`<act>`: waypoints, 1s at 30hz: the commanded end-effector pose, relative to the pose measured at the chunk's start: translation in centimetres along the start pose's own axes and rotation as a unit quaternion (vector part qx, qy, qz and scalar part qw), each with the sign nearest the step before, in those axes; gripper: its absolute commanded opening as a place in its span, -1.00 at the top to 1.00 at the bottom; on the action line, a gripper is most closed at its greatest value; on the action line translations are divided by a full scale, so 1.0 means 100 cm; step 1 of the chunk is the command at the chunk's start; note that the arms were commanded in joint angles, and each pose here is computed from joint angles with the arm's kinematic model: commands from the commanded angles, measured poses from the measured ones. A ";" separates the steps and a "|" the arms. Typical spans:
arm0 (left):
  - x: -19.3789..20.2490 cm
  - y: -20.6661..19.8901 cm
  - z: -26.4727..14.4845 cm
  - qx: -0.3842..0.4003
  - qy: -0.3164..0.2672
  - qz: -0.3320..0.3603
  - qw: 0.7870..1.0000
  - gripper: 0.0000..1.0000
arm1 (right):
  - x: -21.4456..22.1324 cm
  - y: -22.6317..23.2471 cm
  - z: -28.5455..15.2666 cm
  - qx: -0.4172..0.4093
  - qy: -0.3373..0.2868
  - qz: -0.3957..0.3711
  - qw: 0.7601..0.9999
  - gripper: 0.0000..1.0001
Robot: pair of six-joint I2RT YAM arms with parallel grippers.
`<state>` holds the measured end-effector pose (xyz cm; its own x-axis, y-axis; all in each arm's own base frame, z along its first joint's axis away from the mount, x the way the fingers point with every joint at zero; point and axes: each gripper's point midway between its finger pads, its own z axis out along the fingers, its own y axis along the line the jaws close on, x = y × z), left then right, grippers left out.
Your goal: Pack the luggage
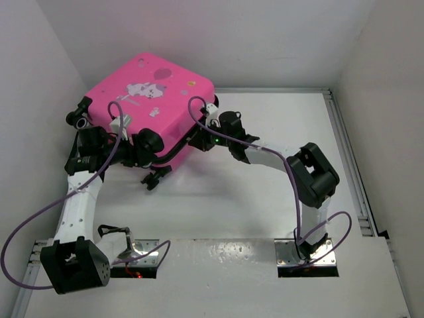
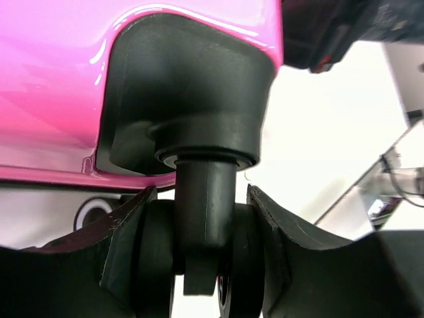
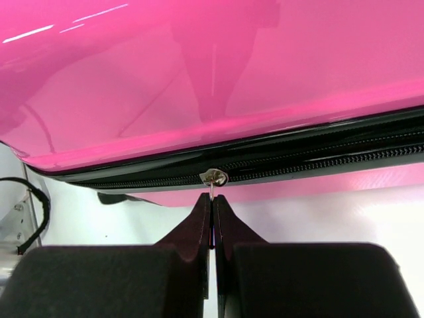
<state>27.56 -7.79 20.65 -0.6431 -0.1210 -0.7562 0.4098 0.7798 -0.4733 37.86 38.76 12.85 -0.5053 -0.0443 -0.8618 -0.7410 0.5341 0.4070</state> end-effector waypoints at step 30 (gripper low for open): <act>0.036 0.074 -0.039 -0.028 0.084 0.251 0.964 1.00 | -0.068 -0.174 -0.079 0.288 -0.075 -0.130 0.946 1.00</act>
<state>25.00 -3.77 17.23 -0.5259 0.2214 -0.8212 0.6462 0.7318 -0.2165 45.16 29.24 10.74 -0.3480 -0.1588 -0.9239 -0.6278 0.7714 0.1039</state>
